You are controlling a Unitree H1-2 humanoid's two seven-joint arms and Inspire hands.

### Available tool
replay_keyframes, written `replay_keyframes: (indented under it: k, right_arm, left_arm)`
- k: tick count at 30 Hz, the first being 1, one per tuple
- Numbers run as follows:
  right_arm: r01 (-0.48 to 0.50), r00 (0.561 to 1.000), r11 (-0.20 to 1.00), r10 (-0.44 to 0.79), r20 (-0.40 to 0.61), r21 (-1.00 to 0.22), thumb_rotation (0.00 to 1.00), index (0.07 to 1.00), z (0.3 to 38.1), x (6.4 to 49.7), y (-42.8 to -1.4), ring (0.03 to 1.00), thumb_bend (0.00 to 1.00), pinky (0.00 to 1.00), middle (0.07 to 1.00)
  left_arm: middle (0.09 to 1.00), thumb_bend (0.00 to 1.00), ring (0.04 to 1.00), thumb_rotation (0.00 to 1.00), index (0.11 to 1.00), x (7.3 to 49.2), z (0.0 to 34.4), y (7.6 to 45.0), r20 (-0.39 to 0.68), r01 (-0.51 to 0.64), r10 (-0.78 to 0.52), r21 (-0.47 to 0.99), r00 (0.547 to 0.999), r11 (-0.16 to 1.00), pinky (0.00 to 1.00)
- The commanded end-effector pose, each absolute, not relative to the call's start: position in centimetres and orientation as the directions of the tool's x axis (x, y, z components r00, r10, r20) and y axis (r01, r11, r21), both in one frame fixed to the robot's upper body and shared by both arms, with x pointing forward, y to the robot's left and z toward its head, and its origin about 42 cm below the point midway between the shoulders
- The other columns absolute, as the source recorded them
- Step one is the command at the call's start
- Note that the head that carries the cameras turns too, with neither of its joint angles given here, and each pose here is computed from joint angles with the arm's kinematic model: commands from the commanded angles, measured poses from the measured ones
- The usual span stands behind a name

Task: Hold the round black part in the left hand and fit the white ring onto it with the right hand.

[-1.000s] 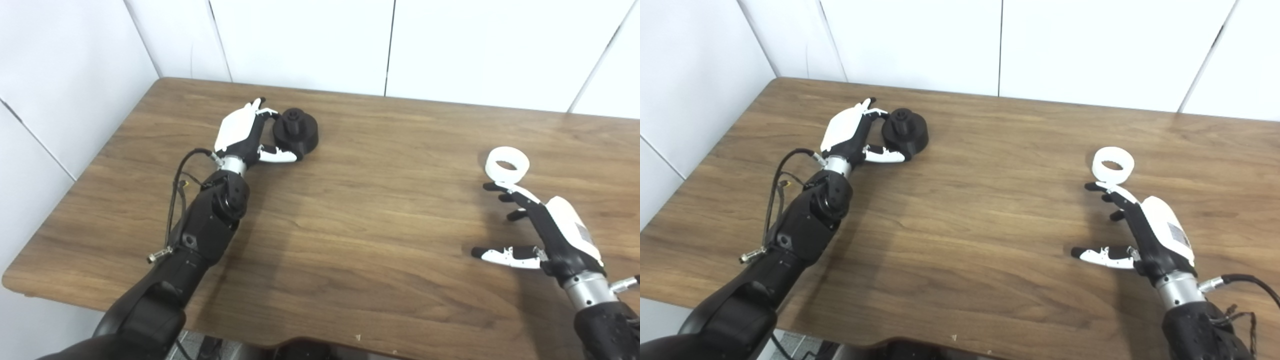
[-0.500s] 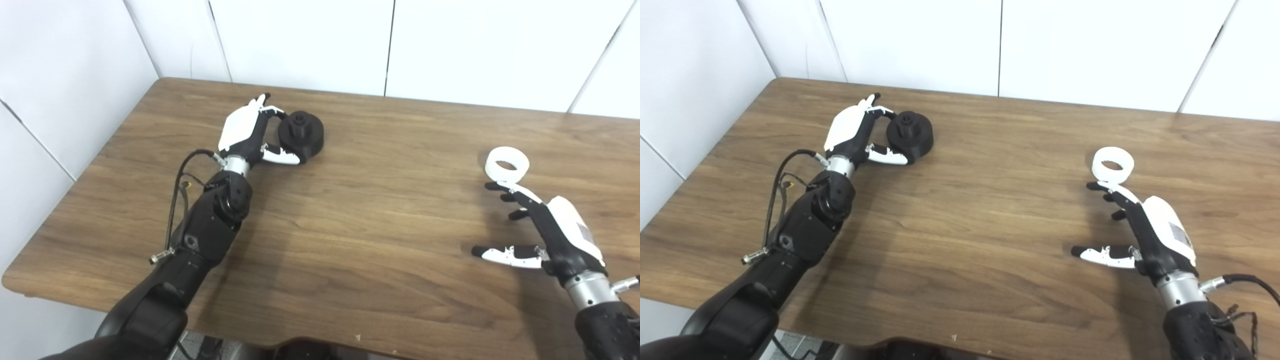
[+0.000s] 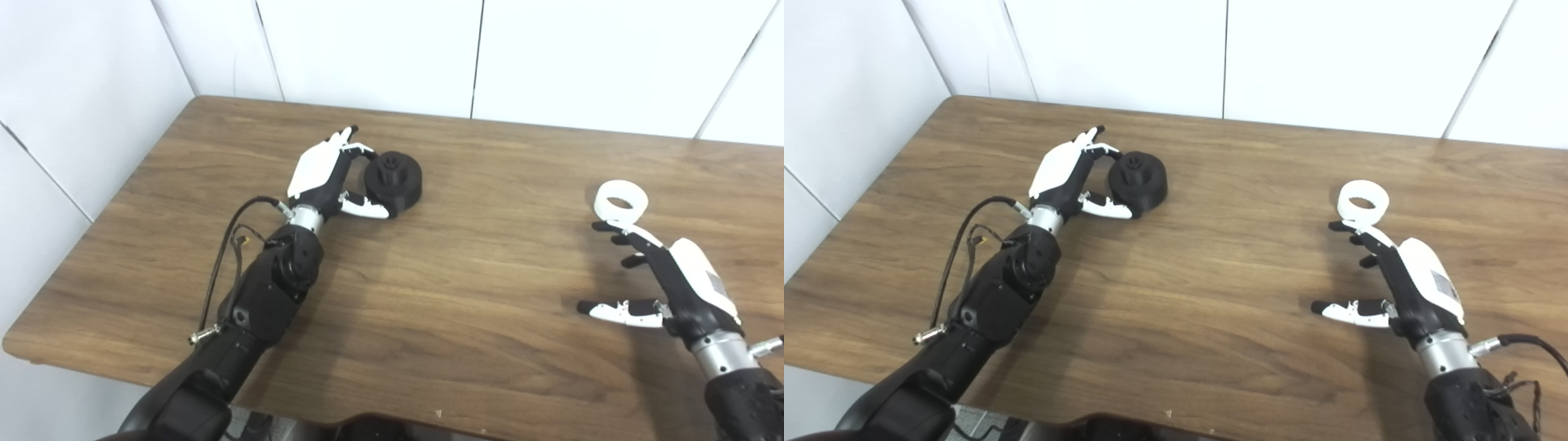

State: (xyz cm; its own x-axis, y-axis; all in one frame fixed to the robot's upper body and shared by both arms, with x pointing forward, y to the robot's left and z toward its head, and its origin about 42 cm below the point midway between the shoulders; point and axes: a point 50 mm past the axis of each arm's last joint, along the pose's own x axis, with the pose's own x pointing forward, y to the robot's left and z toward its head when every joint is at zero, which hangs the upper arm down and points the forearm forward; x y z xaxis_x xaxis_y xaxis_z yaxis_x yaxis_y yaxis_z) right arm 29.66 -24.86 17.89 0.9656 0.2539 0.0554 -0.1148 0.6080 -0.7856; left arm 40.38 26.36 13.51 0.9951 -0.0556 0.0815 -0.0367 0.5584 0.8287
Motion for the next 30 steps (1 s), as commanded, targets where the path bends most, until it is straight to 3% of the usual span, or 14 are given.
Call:
replay_keyframes:
  k: [1, 13, 30]
  right_arm:
    - [-0.052, 0.956, 0.613, 0.260, 0.139, -0.789, 0.13, 0.815, 20.1, 30.3, -24.5, 0.817, 0.76, 0.66, 0.872]
    - [-0.045, 0.954, 0.612, 0.261, 0.149, -0.789, 0.13, 0.815, 20.4, 30.4, -24.4, 0.826, 0.76, 0.67, 0.874]
    - [-0.054, 0.953, 0.608, 0.268, 0.141, -0.792, 0.17, 0.820, 20.6, 30.6, -24.0, 0.828, 0.75, 0.66, 0.880]
  left_arm:
    - [1.000, 0.90, 1.000, 0.25, 0.613, 40.0, 13.2, 25.5, 0.069, 0.011, -0.125, 0.835, 0.990, 0.550, 1.00]
    - [1.000, 0.90, 1.000, 0.24, 0.619, 37.0, 13.6, 22.9, 0.034, 0.127, -0.265, 0.815, 0.964, 0.565, 1.00]
    - [1.000, 0.93, 1.000, 0.32, 0.605, 32.6, 13.6, 19.1, 0.044, 0.233, -0.447, 0.806, 0.894, 0.545, 1.00]
